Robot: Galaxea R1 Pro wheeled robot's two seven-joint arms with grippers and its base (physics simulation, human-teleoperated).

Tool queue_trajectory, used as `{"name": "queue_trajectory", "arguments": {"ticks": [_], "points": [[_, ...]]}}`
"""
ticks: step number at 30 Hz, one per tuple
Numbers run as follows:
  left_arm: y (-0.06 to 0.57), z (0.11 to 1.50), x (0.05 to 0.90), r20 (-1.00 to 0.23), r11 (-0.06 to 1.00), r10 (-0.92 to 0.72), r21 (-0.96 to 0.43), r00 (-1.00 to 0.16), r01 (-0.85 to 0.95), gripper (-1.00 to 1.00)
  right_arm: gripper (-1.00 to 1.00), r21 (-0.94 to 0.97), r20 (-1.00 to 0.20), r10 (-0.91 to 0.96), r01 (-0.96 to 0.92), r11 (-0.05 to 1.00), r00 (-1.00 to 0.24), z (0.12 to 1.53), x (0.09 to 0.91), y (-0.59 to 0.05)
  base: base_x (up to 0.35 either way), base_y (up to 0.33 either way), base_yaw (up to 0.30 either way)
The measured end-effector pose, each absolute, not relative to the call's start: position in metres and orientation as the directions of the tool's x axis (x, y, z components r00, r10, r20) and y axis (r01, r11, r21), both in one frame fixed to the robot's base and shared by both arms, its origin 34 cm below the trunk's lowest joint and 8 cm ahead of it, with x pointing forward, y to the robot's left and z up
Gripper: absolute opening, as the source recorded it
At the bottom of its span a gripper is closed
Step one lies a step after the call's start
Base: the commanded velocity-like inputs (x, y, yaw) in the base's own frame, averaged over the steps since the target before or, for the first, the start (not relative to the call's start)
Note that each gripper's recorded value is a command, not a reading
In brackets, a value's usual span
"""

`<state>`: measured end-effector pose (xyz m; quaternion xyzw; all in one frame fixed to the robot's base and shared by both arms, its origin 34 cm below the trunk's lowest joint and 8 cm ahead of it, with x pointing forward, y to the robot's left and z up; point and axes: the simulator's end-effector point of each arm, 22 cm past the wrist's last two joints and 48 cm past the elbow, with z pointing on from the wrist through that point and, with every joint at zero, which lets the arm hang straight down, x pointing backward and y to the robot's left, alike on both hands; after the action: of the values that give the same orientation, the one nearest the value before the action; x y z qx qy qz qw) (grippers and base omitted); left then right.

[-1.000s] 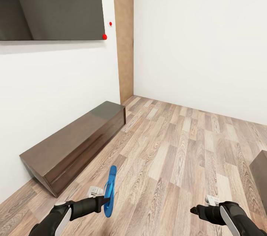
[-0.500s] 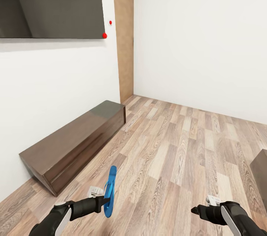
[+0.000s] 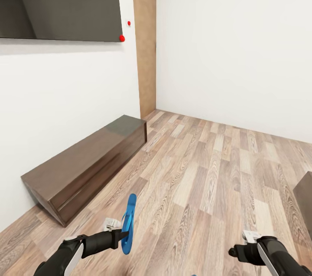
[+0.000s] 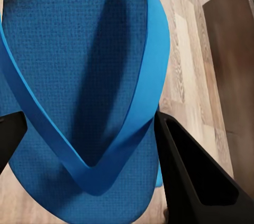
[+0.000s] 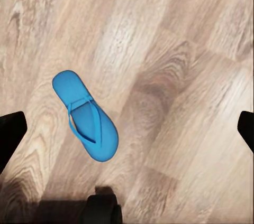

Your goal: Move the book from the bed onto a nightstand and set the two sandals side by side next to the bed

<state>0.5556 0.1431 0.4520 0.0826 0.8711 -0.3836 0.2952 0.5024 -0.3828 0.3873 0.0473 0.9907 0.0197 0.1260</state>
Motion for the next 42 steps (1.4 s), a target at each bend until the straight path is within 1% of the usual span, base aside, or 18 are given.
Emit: {"name": "queue_trajectory", "arguments": {"ticks": [3, 9, 14, 16, 17, 18, 19, 22, 24, 27, 34, 41, 42], "points": [[0.14, 0.446, 0.554, -0.577, 0.689, -0.081, -0.622, -0.813, 0.372, -1.0, 1.0, 0.016, -0.241, 0.069, 0.067, 0.998, -0.968, 0.38, 0.499, -0.388, 0.0, 0.0, 0.0], [0.141, 0.437, 0.555, -0.574, 0.687, -0.089, -0.627, -0.814, 0.367, -1.0, 1.0, 0.008, -0.241, 0.06, 0.059, 0.998, -0.969, 0.367, 0.496, -0.39, 0.0, 0.0, 0.0], [0.139, 0.457, 0.577, -0.568, 0.654, -0.171, -0.677, -0.805, 0.338, -1.0, 1.0, 0.02, -0.238, 0.068, 0.065, 0.998, -0.969, 0.355, 0.491, -0.391, 0.0, 0.0, 0.0], [0.139, 0.457, 0.579, -0.566, 0.649, -0.182, -0.684, -0.804, 0.335, -1.0, 1.0, 0.054, -0.237, 0.07, 0.059, 0.997, -0.969, 0.35, 0.49, -0.384, 0.0, 0.0, 0.0], [0.139, 0.458, 0.58, -0.566, 0.645, -0.19, -0.688, -0.802, 0.333, -1.0, 1.0, 0.125, -0.237, 0.071, 0.042, 0.991, -0.969, 0.349, 0.49, -0.368, 0.0, 0.0, 0.0], [0.142, 0.458, 0.581, -0.567, 0.644, -0.193, -0.689, -0.801, 0.332, -1.0, 1.0, 0.257, -0.232, 0.068, 0.006, 0.966, -0.97, 0.352, 0.488, -0.338, 0.0, 0.0, 0.0], [0.142, 0.456, 0.581, -0.567, 0.644, -0.194, -0.689, -0.801, 0.332, -1.0, 1.0, 0.321, -0.223, 0.067, -0.008, 0.947, -0.973, 0.351, 0.484, -0.324, 0.0, 0.0, 0.0], [0.142, 0.449, 0.58, -0.566, 0.643, -0.195, -0.69, -0.801, 0.331, -1.0, 1.0, 0.414, -0.189, 0.075, -0.01, 0.91, -0.979, 0.343, 0.47, -0.305, 0.0, 0.0, 0.0], [0.141, 0.444, 0.578, -0.566, 0.644, -0.194, -0.69, -0.801, 0.331, -1.0, 1.0, 0.438, -0.174, 0.076, -0.008, 0.899, -0.982, 0.337, 0.463, -0.3, 0.0, 0.0, 0.0], [0.142, 0.438, 0.577, -0.566, 0.645, -0.194, -0.689, -0.801, 0.331, -1.0, 1.0, 0.428, -0.167, 0.062, -0.016, 0.904, -0.984, 0.328, 0.457, -0.302, 0.0, 0.0, 0.0], [0.142, 0.422, 0.573, -0.566, 0.644, -0.195, -0.69, -0.801, 0.331, -1.0, 1.0, 0.291, -0.142, -0.022, -0.063, 0.955, -0.99, 0.299, 0.443, -0.329, 0.0, 0.0, 0.0], [0.141, 0.407, 0.569, -0.566, 0.642, -0.195, -0.691, -0.801, 0.331, -1.0, 1.0, 0.255, -0.143, -0.037, -0.073, 0.964, -0.989, 0.283, 0.44, -0.336, 0.0, 0.0, 0.0], [0.141, 0.405, 0.568, -0.566, 0.643, -0.195, -0.69, -0.801, 0.332, -1.0, 1.0, 0.132, -0.144, -0.042, -0.061, 0.989, -0.989, 0.275, 0.442, -0.361, 0.0, 0.0, 0.0]]}}
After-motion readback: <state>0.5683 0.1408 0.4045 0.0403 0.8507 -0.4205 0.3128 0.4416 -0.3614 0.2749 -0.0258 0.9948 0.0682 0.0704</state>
